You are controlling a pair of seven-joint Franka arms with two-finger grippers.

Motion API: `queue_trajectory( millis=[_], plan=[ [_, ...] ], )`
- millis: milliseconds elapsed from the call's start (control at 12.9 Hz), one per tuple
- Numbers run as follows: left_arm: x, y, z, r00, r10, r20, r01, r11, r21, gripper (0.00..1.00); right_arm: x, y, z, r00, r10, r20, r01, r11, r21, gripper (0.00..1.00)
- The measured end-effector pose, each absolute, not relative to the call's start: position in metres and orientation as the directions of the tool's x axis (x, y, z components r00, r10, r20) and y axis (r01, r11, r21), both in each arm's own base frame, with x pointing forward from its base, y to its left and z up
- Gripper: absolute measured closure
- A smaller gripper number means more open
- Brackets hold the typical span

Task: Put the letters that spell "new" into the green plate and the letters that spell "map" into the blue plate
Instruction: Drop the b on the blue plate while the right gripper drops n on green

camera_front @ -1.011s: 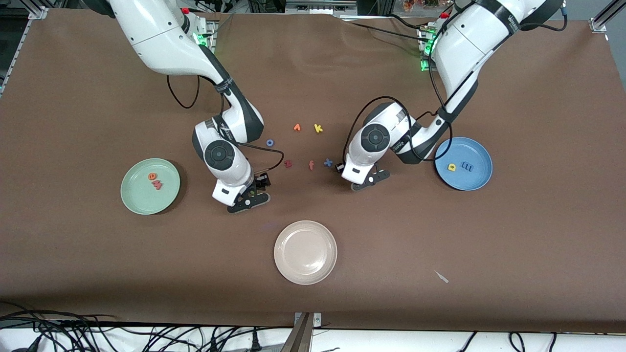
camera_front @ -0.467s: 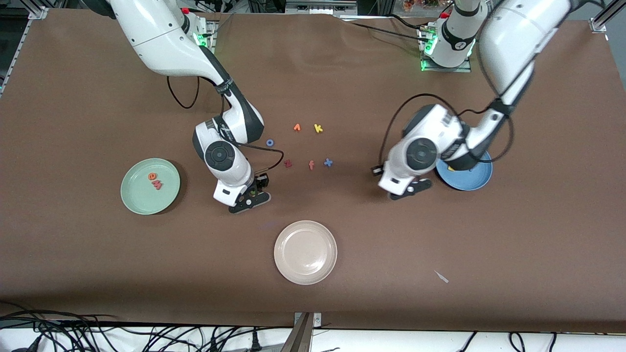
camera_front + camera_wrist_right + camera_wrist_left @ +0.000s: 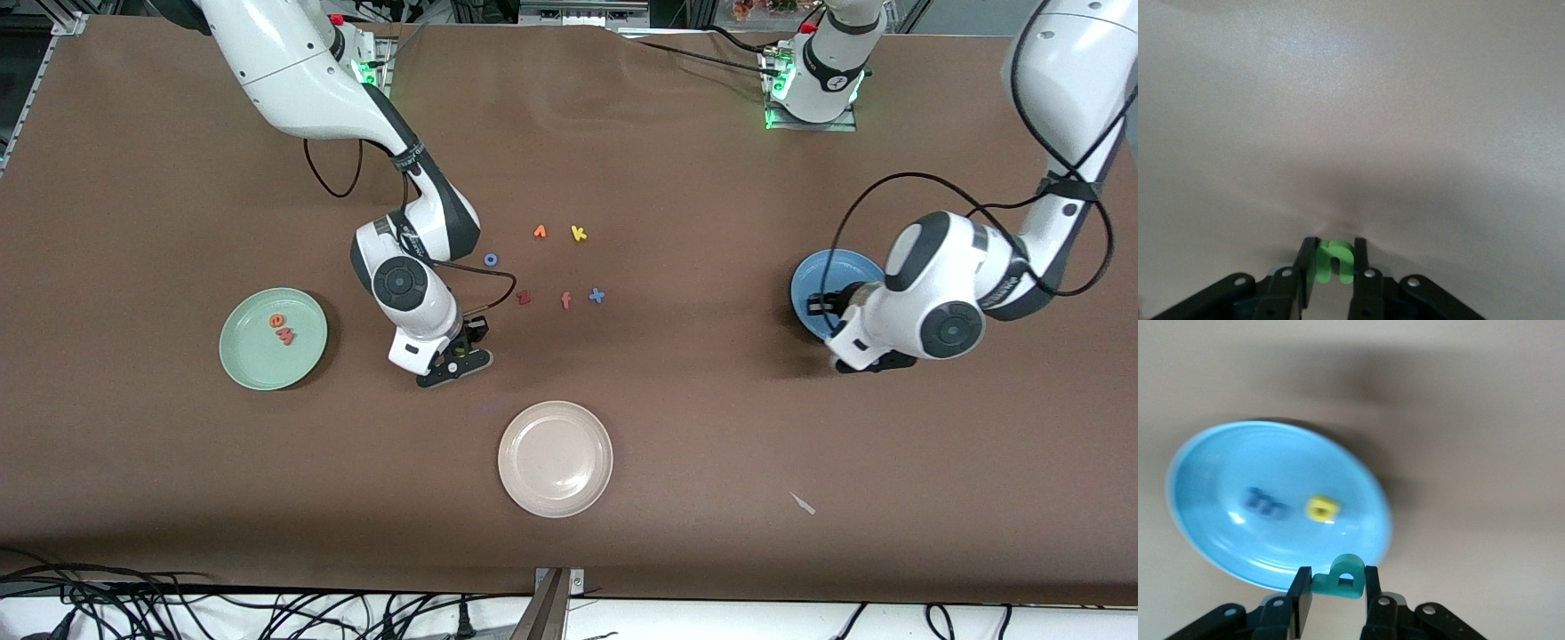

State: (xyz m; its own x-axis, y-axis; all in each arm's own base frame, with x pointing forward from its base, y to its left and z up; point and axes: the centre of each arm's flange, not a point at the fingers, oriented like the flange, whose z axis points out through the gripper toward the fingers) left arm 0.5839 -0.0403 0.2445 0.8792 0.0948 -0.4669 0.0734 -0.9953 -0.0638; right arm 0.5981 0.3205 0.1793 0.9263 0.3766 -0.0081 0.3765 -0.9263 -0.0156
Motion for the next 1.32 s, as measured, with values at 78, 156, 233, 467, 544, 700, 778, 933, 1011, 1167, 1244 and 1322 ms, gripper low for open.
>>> queue_trajectory(
  millis=[78,156,233,467,544,700,778,933,1011,1167,1244,1322],
  plan=[
    [0.577,-0.022,0.236,0.873,0.074,-0.482,0.052,-0.997,-0.058,0.63,0.598,0.321,0.179,0.926,0.377,-0.008,0.377,-0.926,-0.016,0.74],
    [0.57,-0.008,0.226,0.872,0.058,-0.487,0.039,-0.998,-0.05,0.63,0.598,0.321,0.179,0.926,0.377,-0.008,0.376,-0.926,-0.016,0.74],
    [0.563,0.001,0.215,0.876,0.049,-0.48,0.033,-0.999,-0.042,0.63,0.599,0.321,0.18,0.927,0.376,-0.006,0.376,-0.926,-0.016,0.74],
    [0.541,0.006,0.186,0.888,0.024,-0.459,0.012,-0.999,-0.03,0.63,0.61,0.318,0.195,0.93,0.366,-0.032,0.365,-0.931,-0.012,0.74],
    [0.54,0.005,0.185,0.889,0.019,-0.457,0.007,-1.0,-0.028,0.63,0.615,0.315,0.203,0.932,0.359,-0.051,0.359,-0.933,-0.008,0.74],
    [0.545,0.001,0.191,0.898,0.014,-0.439,0.003,-1.0,-0.026,0.5,0.622,0.304,0.22,0.935,0.341,-0.095,0.343,-0.939,0.006,0.74],
    [0.551,0.001,0.201,0.908,0.015,-0.419,0.003,-1.0,-0.029,0.39,0.623,0.294,0.227,0.937,0.327,-0.124,0.332,-0.943,0.019,0.74],
    [0.574,-0.001,0.243,0.925,0.02,-0.379,0.002,-0.999,-0.05,0.19,0.628,0.267,0.244,0.946,0.289,-0.145,0.299,-0.953,0.049,0.74],
    [0.587,-0.004,0.274,0.929,0.027,-0.37,0.004,-0.998,-0.063,0.08,0.628,0.251,0.25,0.951,0.27,-0.149,0.282,-0.957,0.062,0.74],
    [0.613,-0.004,0.34,0.941,0.05,-0.336,0.026,-0.997,-0.074,0.0,0.622,0.219,0.257,0.952,0.258,-0.162,0.274,-0.958,0.083,0.74],
    [0.623,-0.004,0.369,0.95,0.059,-0.307,0.038,-0.997,-0.075,0.0,0.618,0.203,0.258,0.951,0.262,-0.164,0.279,-0.956,0.089,0.74],
    [0.63,-0.003,0.393,0.957,0.066,-0.283,0.046,-0.996,-0.074,0.0,0.615,0.184,0.257,0.95,0.266,-0.163,0.283,-0.954,0.095,0.74]
  ],
)
